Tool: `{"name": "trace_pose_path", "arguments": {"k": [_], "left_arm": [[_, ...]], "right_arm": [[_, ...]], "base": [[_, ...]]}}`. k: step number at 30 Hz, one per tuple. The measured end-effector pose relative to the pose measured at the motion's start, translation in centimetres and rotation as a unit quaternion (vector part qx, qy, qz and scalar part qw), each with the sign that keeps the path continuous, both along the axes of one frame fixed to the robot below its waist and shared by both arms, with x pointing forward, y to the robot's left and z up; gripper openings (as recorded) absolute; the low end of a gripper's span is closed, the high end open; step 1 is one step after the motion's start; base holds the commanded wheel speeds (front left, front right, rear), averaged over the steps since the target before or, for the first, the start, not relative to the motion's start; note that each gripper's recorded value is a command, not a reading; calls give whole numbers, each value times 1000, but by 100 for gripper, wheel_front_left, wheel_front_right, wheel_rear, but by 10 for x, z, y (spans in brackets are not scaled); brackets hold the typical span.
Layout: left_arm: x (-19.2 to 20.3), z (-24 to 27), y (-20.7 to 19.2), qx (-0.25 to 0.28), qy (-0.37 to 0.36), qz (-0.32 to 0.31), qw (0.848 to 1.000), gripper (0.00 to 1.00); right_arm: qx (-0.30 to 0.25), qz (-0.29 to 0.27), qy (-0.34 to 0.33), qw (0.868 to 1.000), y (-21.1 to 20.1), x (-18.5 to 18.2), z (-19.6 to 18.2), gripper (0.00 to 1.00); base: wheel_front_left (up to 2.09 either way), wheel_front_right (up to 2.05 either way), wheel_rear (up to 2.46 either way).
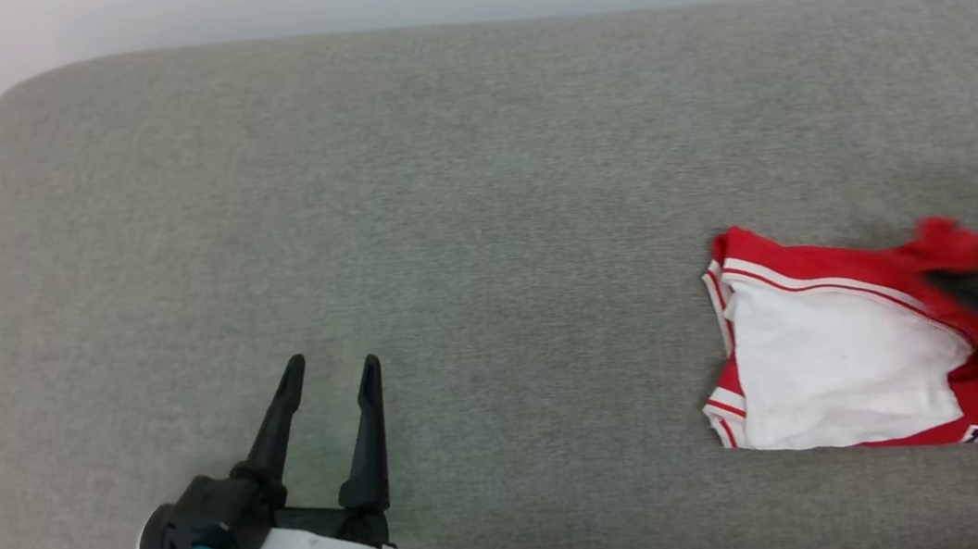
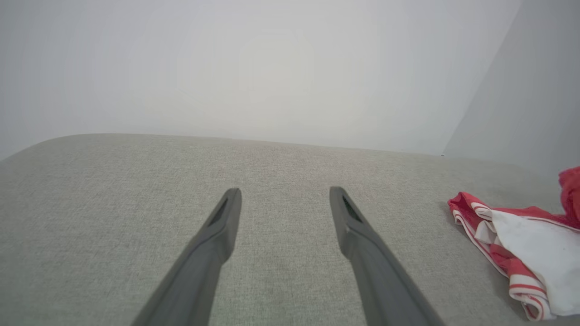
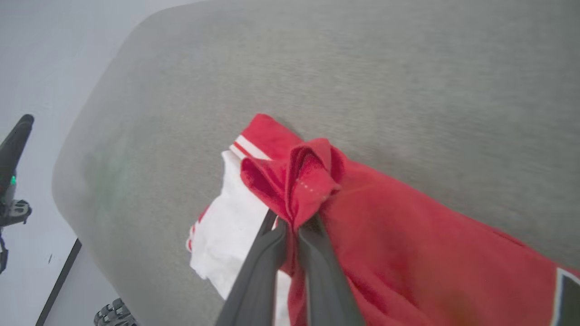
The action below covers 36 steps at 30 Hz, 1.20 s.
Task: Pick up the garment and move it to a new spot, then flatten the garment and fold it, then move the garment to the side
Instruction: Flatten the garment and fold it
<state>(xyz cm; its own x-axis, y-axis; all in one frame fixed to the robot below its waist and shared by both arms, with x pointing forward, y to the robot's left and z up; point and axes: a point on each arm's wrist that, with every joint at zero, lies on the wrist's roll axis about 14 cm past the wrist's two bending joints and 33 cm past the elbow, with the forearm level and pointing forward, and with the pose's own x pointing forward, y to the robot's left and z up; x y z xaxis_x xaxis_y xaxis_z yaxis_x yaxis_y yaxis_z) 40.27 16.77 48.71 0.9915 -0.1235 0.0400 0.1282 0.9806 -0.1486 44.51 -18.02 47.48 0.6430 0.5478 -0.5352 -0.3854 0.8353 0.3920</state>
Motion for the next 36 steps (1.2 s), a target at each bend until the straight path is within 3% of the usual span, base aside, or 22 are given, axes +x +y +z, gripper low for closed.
{"name": "trace_pose_path", "arguments": {"k": [4,8,19,20,22,23,30,36], "left_arm": [[-2,5,3,-7,-6,6,1000,100],[-4,6,7,-9,-6,14,1000,100],[-7,-3,17,-14,8,37,999,100],[-7,-3,17,-15,9,37,999,100],[-6,-4,17,-15,10,37,999,100],[-6,-4,17,-15,10,37,999,100],[-5,0,13,-7,5,20,1000,100],[-5,1,2,-15,4,-1,1000,100]], "right_arm": [[7,76,-1,997,57,-1,-3,0],[-13,123,0,992,88,2,-14,0],[-36,147,21,988,116,12,-49,0],[-38,146,21,988,116,12,-51,8],[-40,145,22,988,117,9,-53,47],[-36,145,19,989,118,8,-52,100],[-10,125,-21,992,116,6,-26,100],[6,77,-70,995,90,8,2,100]], "base": [[0,0,0],[0,0,0],[0,0,0],[0,0,0],[0,0,0],[0,0,0],[0,0,0],[0,0,0]]}}
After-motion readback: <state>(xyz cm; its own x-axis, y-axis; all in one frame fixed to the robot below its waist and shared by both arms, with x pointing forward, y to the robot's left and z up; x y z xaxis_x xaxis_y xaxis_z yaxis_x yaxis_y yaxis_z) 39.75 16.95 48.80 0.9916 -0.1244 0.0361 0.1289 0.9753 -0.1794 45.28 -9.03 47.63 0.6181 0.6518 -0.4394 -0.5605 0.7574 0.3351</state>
